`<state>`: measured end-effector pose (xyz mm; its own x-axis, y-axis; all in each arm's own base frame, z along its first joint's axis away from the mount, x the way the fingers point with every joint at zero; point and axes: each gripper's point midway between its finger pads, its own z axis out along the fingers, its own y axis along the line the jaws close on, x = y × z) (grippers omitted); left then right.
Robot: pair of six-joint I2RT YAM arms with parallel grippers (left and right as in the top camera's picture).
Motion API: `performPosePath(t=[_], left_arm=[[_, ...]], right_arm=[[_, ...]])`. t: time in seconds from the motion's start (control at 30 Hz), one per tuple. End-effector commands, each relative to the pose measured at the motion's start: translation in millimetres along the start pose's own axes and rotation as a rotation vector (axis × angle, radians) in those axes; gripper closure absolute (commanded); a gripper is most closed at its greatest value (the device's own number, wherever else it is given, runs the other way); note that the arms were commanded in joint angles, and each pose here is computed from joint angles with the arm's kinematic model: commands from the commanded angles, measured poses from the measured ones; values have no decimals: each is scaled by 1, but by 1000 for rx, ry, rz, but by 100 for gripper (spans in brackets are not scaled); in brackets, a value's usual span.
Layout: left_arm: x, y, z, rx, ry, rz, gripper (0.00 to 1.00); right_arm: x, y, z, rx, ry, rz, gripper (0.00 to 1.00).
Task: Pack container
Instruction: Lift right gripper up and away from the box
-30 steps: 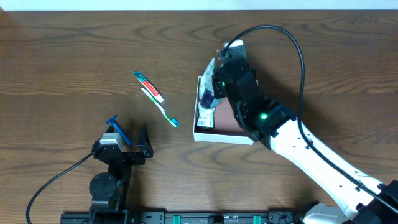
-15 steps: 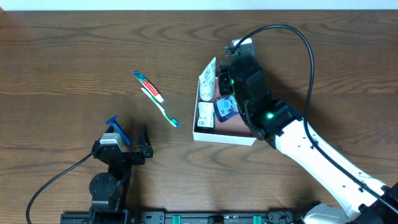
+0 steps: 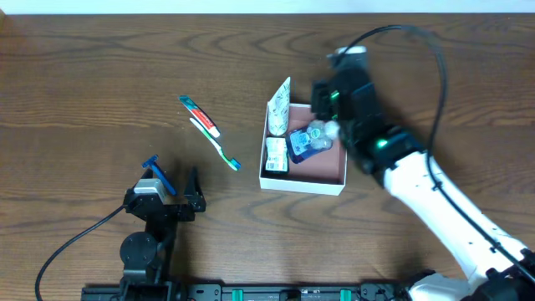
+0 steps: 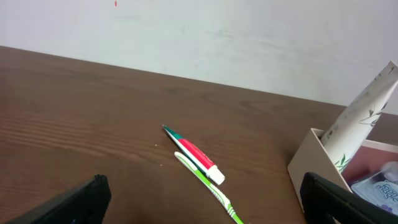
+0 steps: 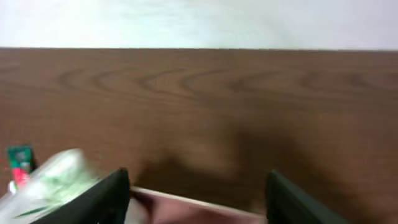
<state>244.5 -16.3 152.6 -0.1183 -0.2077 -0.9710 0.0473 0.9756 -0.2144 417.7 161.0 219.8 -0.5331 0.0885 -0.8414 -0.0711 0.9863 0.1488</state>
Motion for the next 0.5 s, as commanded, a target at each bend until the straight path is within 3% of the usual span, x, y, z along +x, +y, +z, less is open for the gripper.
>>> performPosePath(t=[0.0,0.23,0.47], left_arm=[[17,1,1,2,53,16,2],[17,1,1,2,53,16,2],[17,1,1,3,53,16,2]], right_arm=[[-1,-16,1,-96,54,104,30],[17,-53,8,-123,173,156,28],[46,-53,13,-156,289,130,28]])
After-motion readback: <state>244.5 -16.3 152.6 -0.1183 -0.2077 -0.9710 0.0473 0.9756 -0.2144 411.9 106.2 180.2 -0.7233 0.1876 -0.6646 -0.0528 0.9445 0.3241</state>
